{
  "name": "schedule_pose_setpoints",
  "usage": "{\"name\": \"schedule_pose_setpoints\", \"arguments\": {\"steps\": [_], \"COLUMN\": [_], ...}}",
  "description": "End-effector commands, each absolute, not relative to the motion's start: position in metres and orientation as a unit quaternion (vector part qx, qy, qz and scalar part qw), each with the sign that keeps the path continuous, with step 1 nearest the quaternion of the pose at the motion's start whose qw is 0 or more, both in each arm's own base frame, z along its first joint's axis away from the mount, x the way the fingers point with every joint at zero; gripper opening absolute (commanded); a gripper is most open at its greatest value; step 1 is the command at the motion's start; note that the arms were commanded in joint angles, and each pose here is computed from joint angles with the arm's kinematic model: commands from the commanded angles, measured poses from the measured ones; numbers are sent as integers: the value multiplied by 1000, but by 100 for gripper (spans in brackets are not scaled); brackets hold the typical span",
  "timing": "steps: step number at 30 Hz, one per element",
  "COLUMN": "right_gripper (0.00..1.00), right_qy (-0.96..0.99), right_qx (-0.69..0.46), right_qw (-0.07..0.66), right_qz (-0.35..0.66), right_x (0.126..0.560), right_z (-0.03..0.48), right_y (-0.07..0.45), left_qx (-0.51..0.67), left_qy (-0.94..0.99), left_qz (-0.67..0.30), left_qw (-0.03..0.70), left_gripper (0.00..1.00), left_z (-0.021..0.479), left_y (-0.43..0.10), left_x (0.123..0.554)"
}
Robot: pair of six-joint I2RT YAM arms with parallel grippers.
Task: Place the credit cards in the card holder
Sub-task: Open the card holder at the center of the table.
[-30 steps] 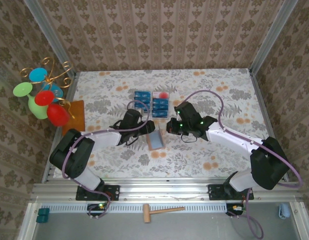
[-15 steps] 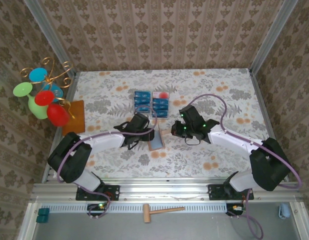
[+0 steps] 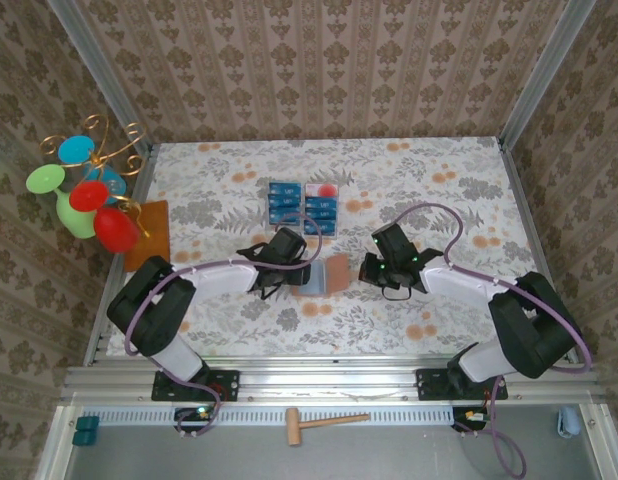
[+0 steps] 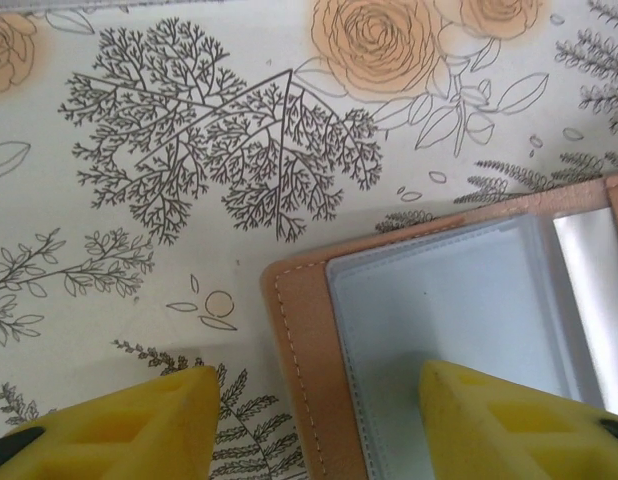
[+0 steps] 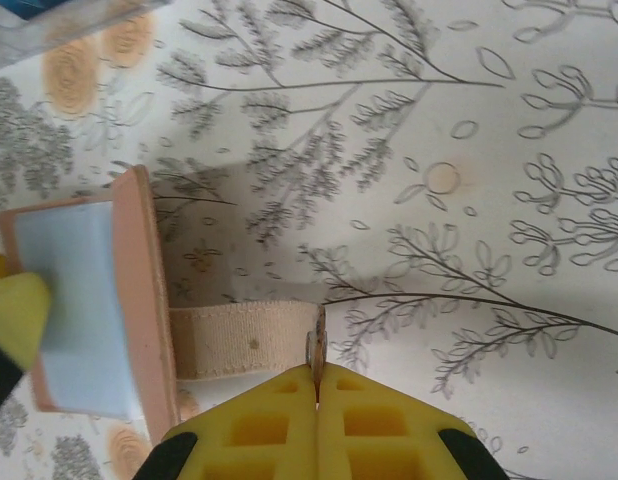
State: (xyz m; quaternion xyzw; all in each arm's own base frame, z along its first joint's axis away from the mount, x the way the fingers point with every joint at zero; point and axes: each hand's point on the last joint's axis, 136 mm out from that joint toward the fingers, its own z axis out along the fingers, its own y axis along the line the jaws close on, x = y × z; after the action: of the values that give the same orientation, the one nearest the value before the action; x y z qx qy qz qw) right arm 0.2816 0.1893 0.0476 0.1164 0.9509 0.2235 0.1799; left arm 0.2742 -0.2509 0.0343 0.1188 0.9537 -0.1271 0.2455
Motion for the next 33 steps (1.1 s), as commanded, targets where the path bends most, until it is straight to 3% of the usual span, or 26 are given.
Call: {"name": "schedule_pose_setpoints", "arguments": {"steps": [1, 9, 19, 23, 30, 33], "right_gripper": [0, 0, 0, 1, 31, 36], "right_qy": [953, 955, 957, 957, 953, 949], "right_qx": [131, 138, 138, 135, 122, 118], "right_qw": [181, 175, 167, 168, 185, 205], "right_qz": [205, 194, 191, 196, 206, 208], "right_x": [282, 281, 281, 282, 285, 286], "right_z": [35, 24, 16, 19, 47, 68], "right_y": [179, 172, 171, 173, 174, 170], "left_qx": [131, 112, 50, 53, 56, 59], "left_qy": [950, 942, 918, 918, 918, 922], "left_qz": [-140, -206, -314, -313, -305, -288], "left_qw": [247, 242, 237, 239, 247, 251], "left_gripper": [58, 60, 50, 37, 8, 1], "left_z": [44, 53, 59, 60, 69, 73], "left_y": [-260, -273, -278, -278, -276, -272], "left_x": [274, 275, 285, 285, 287, 287]}}
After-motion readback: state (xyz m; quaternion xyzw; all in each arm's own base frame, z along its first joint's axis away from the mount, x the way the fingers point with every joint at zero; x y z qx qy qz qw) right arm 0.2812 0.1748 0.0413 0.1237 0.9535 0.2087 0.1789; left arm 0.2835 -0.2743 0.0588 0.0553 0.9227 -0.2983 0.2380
